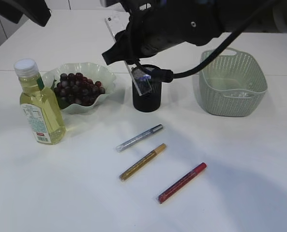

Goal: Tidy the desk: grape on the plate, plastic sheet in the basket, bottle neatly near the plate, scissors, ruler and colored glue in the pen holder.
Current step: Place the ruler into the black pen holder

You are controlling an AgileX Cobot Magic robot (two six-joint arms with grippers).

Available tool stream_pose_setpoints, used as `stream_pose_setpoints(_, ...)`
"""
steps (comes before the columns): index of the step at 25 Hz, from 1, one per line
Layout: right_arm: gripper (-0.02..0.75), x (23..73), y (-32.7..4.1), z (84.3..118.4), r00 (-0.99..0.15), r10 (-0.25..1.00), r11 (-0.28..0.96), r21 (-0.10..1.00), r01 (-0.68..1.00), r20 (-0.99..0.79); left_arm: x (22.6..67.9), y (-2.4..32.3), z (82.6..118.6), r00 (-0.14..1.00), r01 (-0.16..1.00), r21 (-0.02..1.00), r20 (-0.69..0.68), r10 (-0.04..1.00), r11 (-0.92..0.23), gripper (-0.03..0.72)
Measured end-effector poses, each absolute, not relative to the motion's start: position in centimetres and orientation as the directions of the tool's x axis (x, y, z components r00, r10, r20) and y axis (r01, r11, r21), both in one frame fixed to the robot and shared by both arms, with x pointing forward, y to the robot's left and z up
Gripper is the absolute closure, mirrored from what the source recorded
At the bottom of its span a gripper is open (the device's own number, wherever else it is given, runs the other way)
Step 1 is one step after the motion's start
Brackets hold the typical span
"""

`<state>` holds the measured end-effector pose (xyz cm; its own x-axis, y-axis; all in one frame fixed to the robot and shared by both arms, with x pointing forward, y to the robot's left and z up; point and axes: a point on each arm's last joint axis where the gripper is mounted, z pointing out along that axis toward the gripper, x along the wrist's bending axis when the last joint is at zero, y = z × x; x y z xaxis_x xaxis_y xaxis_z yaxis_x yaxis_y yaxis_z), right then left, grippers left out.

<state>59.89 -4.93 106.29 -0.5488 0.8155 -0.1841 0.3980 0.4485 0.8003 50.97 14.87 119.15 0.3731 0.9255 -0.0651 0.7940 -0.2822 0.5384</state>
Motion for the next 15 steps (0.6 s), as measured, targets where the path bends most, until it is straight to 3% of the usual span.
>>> stream_pose_setpoints(15,0.438,62.8,-6.7,108.2,-0.535,0.827,0.310,0.933,0.180,-0.172,51.0,14.9,119.1,0.374,0.793,0.538,-0.064,0.925,-0.284,0.316)
